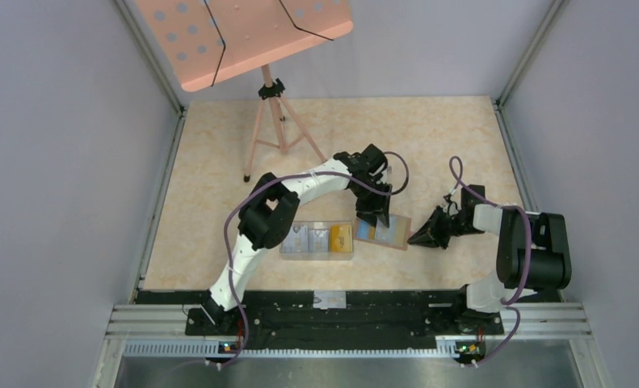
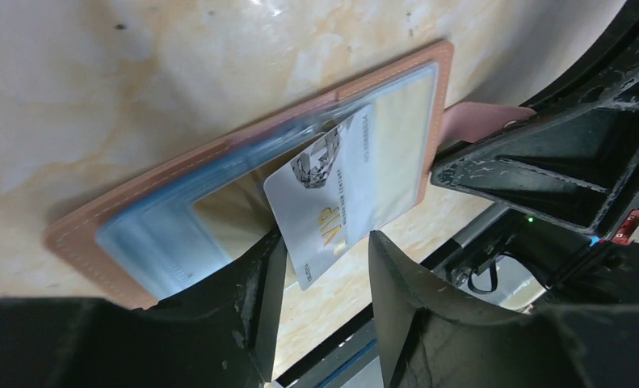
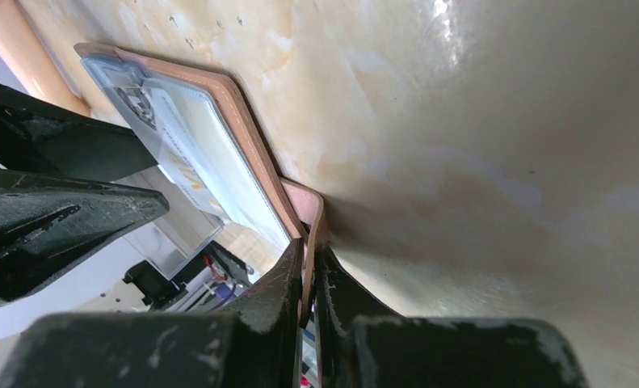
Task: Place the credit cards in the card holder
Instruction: Insert the credit card into the card holder.
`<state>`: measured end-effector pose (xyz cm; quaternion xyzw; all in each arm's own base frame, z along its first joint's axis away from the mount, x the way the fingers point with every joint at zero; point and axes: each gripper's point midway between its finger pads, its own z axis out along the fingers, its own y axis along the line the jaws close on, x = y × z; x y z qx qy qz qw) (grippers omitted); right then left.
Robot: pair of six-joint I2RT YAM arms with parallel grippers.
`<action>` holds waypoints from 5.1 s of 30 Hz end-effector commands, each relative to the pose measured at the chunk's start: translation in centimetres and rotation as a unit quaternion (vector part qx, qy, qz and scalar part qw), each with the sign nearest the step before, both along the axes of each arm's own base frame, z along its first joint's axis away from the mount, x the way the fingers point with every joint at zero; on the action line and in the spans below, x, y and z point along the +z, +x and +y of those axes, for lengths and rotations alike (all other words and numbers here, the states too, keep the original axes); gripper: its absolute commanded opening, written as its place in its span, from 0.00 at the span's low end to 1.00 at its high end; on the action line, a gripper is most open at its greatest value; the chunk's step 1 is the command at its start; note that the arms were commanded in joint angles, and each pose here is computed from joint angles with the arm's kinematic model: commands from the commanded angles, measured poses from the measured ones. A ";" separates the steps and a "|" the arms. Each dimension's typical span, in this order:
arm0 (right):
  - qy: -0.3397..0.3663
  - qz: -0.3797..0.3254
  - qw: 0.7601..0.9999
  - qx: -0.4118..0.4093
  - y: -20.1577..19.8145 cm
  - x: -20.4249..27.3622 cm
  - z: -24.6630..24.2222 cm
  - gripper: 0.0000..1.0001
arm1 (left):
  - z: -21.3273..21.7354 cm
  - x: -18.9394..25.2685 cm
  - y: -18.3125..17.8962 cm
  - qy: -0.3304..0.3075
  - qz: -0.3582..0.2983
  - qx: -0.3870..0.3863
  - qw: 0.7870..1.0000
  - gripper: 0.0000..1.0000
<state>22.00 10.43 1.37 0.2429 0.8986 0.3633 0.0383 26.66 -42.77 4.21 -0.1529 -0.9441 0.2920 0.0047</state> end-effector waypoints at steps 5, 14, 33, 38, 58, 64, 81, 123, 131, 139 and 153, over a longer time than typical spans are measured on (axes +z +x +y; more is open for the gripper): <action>-0.012 0.000 1.000 0.011 -0.2 -0.9 -0.3 0.00 | -4.5 0.8 -1.5 -0.061 0.024 -0.030 0.997 0.46; -0.015 -0.003 1.000 0.013 -0.1 -0.7 -0.4 0.00 | -4.2 2.1 -1.2 -0.042 -0.012 -0.049 0.998 0.52; -0.054 -0.055 0.995 0.060 0.6 3.3 0.2 0.03 | 7.6 12.4 -2.4 -0.010 -0.182 0.062 0.981 0.72; -0.059 -0.059 0.992 0.096 0.2 3.8 2.0 0.06 | 8.8 11.1 -7.1 -0.065 -0.105 0.081 0.989 0.71; -0.075 -0.096 0.988 0.094 3.2 5.1 2.1 0.03 | 0.9 10.6 -2.3 -0.117 -0.085 0.045 0.988 0.60; -0.087 -0.075 0.989 0.097 3.6 3.4 1.7 0.00 | 1.1 6.3 0.9 -0.023 -0.098 0.062 0.993 0.55; -0.211 -0.068 0.972 0.078 3.4 4.5 -2.4 0.06 | 2.1 1.9 1.5 0.022 -0.061 0.059 0.996 0.56; -0.138 -0.045 0.984 0.103 4.8 0.3 0.7 0.01 | -2.4 2.0 1.2 -0.069 -0.015 0.032 0.997 0.45; -0.142 -0.039 0.984 0.105 4.3 -0.2 0.5 0.01 | -4.6 5.7 0.8 -0.158 -0.014 0.019 0.987 0.43; -0.127 -0.045 0.985 0.105 4.6 0.4 1.0 0.02 | -4.1 3.5 0.5 -0.116 0.013 0.025 0.993 0.29; -0.096 -0.106 0.986 0.087 6.8 5.5 1.7 0.09 | -4.3 5.1 1.0 -0.101 0.018 0.031 0.994 0.10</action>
